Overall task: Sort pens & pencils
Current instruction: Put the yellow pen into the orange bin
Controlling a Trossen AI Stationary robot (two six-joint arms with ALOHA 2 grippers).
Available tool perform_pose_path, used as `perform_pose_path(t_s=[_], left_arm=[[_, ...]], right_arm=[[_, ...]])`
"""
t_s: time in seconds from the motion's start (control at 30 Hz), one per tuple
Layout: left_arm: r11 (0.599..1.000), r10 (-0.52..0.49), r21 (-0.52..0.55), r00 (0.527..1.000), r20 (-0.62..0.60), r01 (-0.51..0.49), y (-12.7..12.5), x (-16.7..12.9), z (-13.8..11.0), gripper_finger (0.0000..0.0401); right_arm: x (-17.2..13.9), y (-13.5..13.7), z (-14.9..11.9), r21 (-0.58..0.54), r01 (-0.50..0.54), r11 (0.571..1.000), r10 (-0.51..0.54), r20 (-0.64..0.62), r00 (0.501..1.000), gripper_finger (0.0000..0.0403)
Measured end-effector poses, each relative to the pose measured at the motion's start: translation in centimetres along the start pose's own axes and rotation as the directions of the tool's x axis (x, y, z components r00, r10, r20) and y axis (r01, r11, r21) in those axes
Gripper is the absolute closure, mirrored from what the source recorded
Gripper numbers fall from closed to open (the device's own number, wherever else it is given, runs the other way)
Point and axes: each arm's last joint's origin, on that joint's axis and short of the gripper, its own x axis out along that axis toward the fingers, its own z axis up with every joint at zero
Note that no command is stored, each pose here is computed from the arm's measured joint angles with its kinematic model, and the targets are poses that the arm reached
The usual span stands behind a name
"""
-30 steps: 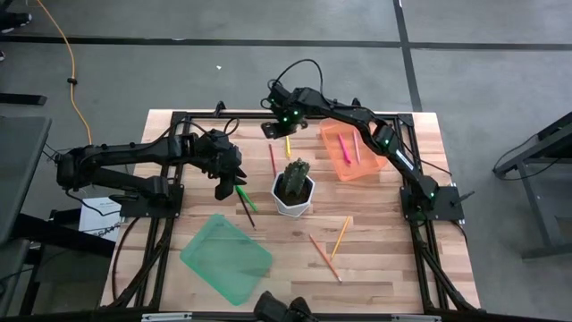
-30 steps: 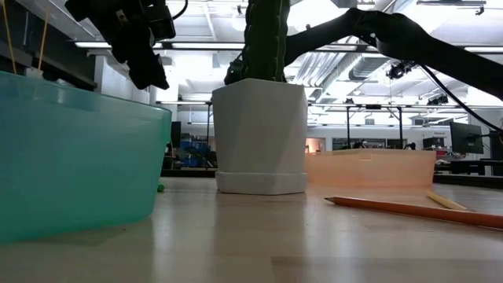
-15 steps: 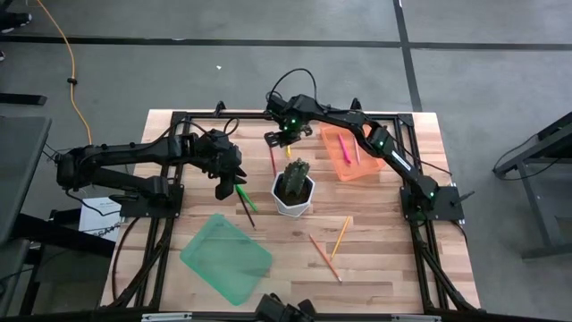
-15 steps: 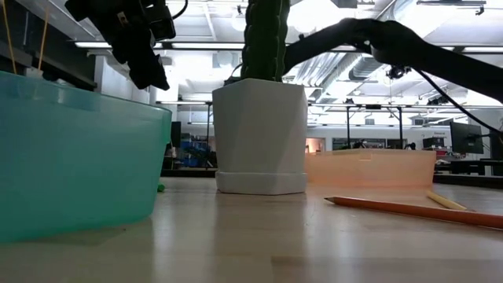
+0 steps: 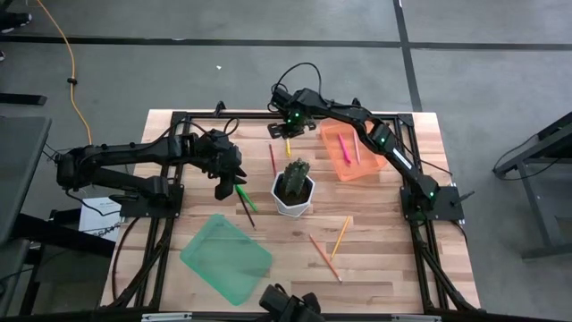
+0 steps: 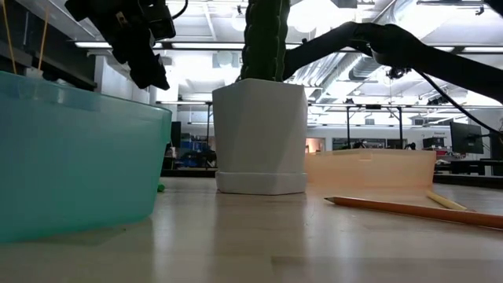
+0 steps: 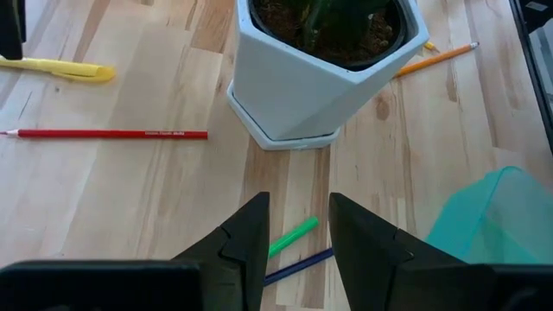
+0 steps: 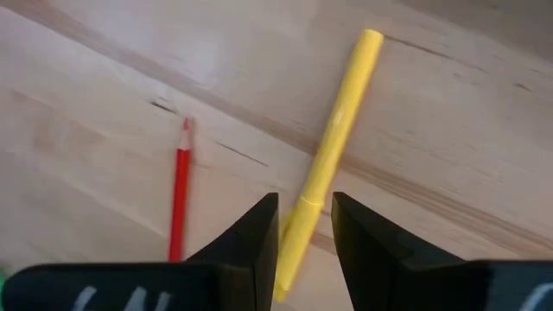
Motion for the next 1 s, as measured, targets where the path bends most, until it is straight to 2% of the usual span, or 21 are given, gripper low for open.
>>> perform_pose_path(t_s=[1.0], left_arm=[[0.999,-0.017,0.027,1.000,-0.002,0.017,-0.06,0.00,-0.02,0.0293]], right_arm=[[0.69,-0.52,-0.08,0.017,0.055,0.998,-0.055,-0.013,0.998,0.0302]])
